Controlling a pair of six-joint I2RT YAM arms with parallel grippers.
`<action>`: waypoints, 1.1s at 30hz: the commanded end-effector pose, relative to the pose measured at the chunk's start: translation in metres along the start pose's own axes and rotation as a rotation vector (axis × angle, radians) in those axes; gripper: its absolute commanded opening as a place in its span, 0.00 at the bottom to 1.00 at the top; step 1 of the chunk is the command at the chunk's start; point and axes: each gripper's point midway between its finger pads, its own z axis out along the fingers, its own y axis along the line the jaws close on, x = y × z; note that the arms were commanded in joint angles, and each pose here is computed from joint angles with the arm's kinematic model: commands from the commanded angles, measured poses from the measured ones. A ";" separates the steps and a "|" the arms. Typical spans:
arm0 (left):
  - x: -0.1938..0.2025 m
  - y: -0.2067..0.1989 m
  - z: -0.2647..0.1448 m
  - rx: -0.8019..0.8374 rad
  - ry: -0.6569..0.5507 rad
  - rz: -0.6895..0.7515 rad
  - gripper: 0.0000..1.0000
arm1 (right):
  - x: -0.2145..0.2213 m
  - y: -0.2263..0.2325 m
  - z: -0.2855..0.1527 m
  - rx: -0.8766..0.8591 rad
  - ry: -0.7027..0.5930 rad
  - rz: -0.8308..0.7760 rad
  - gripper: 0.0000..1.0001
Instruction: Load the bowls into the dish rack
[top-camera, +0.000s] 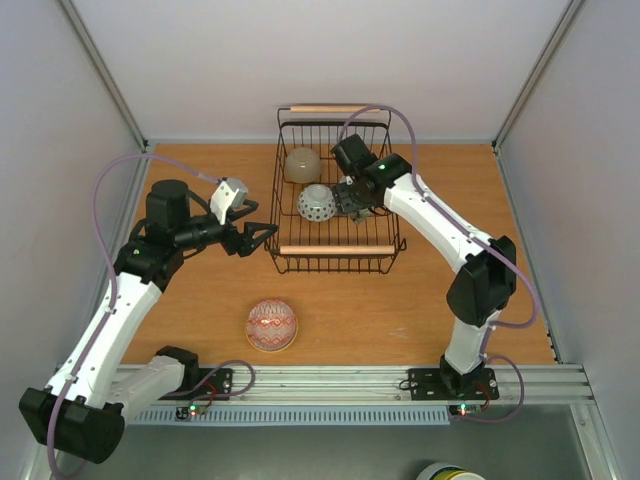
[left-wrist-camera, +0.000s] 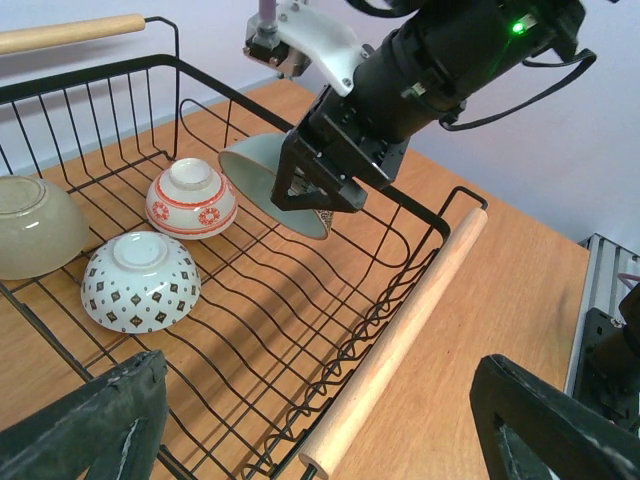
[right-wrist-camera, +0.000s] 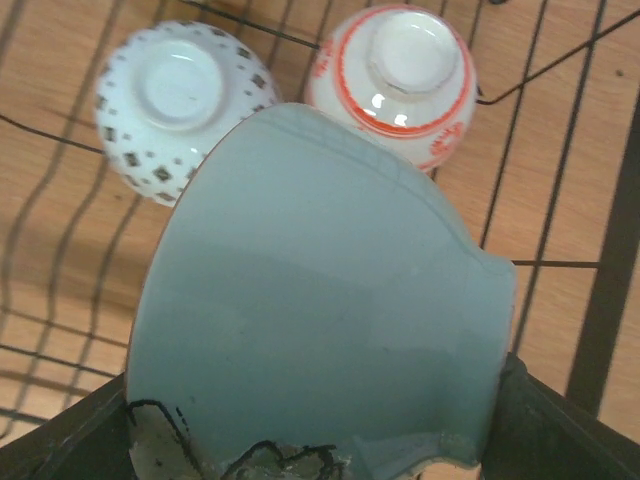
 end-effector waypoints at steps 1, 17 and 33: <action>-0.007 0.002 0.002 0.002 -0.028 0.018 0.83 | -0.017 -0.019 -0.009 0.142 -0.036 -0.061 0.01; -0.008 -0.001 0.001 0.010 -0.032 0.015 0.83 | 0.010 -0.020 0.052 0.326 0.171 -0.213 0.01; -0.009 -0.002 -0.001 0.004 -0.038 0.024 0.83 | 0.061 0.001 0.097 0.300 0.436 -0.340 0.24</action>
